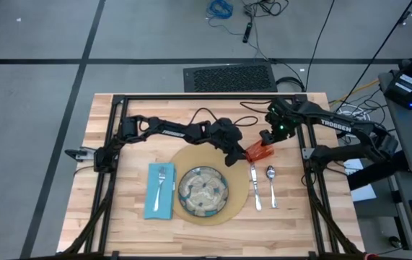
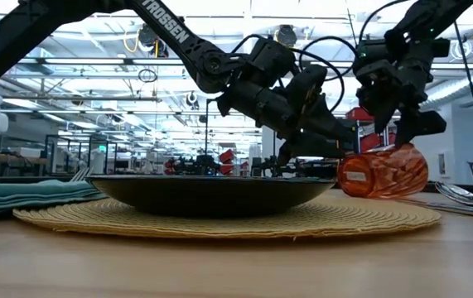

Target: Set table place

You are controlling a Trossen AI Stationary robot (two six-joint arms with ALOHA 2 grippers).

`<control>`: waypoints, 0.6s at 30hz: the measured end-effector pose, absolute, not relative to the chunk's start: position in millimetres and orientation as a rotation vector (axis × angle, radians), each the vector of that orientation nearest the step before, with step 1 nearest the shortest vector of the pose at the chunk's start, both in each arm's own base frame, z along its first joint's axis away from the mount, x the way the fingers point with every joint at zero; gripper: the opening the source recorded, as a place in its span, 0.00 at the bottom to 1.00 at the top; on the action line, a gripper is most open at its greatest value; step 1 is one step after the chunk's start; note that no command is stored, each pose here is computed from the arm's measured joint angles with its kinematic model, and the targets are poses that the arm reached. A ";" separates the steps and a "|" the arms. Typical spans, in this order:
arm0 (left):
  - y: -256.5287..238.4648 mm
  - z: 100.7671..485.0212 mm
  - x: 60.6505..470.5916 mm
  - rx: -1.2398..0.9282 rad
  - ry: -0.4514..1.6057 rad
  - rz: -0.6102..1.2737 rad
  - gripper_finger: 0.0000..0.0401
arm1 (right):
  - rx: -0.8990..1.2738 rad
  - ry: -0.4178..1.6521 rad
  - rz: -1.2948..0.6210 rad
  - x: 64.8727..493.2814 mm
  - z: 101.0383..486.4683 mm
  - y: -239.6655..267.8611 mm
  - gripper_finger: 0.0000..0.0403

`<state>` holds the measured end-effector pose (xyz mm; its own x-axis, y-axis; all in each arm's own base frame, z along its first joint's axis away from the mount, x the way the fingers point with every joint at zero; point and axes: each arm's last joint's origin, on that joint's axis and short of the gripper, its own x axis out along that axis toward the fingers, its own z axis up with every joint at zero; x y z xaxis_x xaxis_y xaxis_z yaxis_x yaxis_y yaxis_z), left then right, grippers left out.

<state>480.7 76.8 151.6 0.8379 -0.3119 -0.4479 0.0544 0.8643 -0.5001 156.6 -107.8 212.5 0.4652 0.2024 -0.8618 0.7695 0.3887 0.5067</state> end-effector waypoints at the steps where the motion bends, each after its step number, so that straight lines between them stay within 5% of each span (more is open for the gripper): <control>1: 76.3 151.5 480.8 -0.493 0.548 -0.203 0.43 | 1.152 1.054 -0.454 157.7 212.8 -107.5 0.58; 12: 71.8 151.2 481.5 -0.465 0.549 -0.201 0.43 | 1.143 1.009 -0.405 173.0 215.6 -98.1 0.57; 18: 72.1 151.2 481.5 -0.465 0.548 -0.197 0.43 | 1.116 1.059 -0.403 181.1 208.8 -93.1 0.38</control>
